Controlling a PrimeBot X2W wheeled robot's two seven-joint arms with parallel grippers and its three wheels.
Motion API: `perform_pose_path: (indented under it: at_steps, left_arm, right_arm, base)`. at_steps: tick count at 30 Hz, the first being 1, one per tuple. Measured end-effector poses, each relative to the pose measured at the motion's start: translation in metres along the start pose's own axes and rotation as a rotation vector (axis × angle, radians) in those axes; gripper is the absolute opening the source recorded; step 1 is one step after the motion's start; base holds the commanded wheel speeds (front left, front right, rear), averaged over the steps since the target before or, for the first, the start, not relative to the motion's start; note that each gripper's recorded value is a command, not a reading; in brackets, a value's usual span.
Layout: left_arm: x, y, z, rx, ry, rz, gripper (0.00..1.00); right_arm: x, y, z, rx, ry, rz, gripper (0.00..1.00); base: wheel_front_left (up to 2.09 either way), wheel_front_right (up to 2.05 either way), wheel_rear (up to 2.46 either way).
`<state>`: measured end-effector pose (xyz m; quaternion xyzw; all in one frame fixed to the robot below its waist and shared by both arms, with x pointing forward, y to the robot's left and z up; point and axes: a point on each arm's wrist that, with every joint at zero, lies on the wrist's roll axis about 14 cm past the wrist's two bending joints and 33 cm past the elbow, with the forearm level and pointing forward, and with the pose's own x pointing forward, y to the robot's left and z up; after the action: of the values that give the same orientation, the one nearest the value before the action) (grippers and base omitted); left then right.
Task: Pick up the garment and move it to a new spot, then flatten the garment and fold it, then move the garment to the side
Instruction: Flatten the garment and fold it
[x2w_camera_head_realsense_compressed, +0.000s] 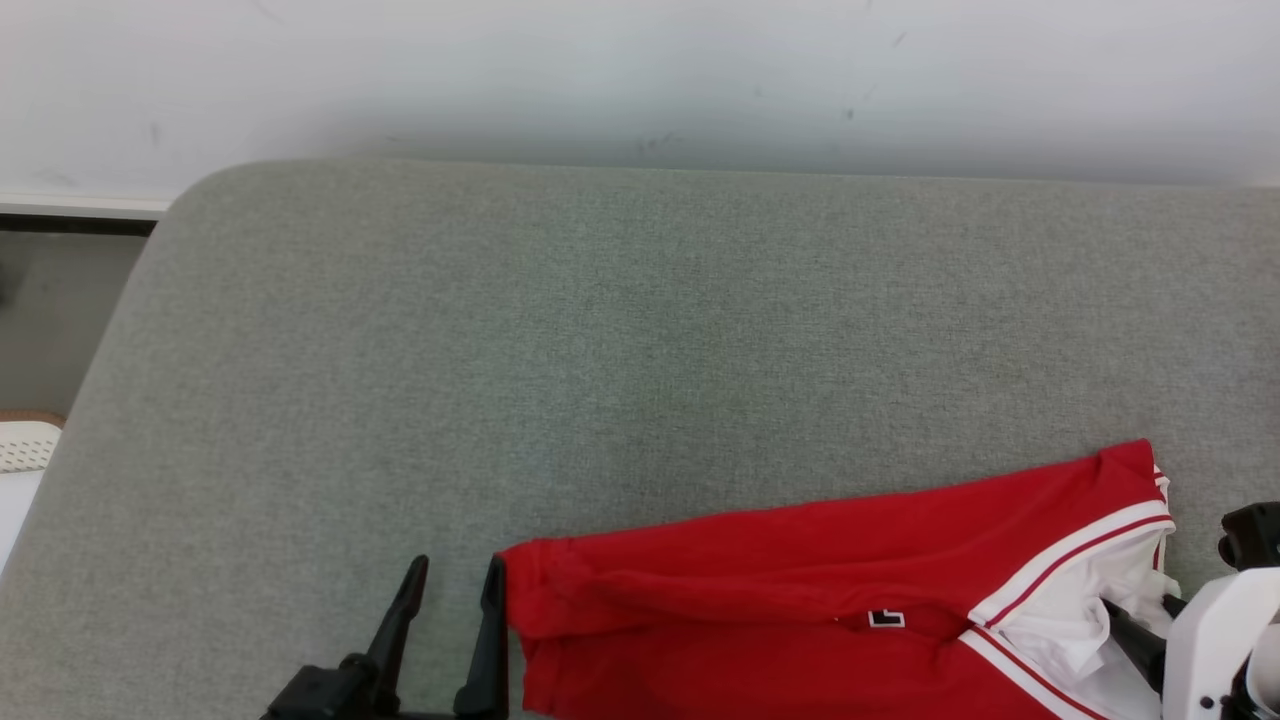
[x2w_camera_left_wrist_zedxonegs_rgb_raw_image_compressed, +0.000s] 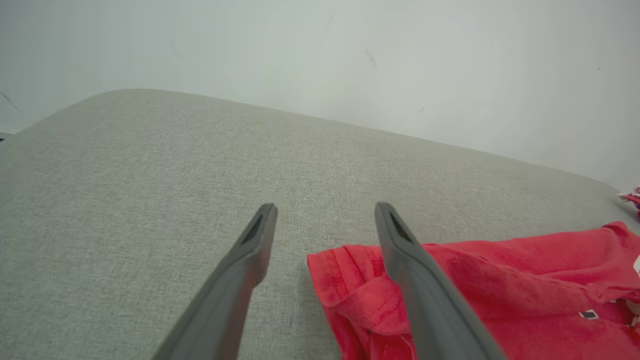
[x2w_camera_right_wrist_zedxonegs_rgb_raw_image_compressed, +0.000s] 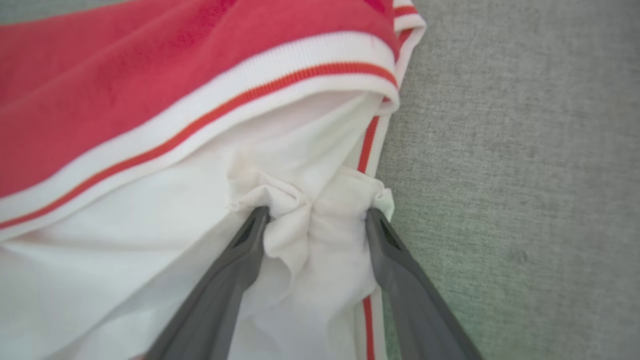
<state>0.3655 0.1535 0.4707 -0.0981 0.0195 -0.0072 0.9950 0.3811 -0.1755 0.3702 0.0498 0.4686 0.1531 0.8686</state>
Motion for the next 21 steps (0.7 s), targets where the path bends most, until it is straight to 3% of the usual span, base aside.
perform_pose_path:
  at_steps: [1, 2, 3, 15, 21]
  left_arm:
    - [0.000, 0.000, -0.001, -0.002, 0.002, -0.002, 1.00]
    - [0.000, 0.001, -0.002, -0.001, 0.005, 0.001, 1.00]
    - [0.000, 0.001, -0.003, -0.002, 0.007, 0.001, 1.00]
    - [-0.009, 0.014, 0.005, -0.002, -0.015, 0.042, 1.00]
    - [-0.015, 0.014, 0.003, -0.014, -0.012, 0.046, 1.00]
  right_arm:
    - [0.002, 0.004, 0.000, 0.010, -0.001, 0.010, 0.75]
    - [0.004, 0.007, 0.002, 0.023, -0.007, 0.023, 0.75]
    - [0.007, 0.011, 0.004, 0.034, -0.011, 0.037, 0.00]
    - [0.008, 0.061, 0.028, 0.058, -0.120, 0.198, 0.00]
    - [-0.012, 0.041, 0.038, 0.083, -0.185, 0.166, 0.00]
  base:
    - [0.00, 0.00, 0.00]
    - [0.00, 0.00, 0.00]
    - [0.00, 0.00, 0.00]
    - [0.00, 0.00, 0.00]
    - [0.00, 0.00, 0.00]
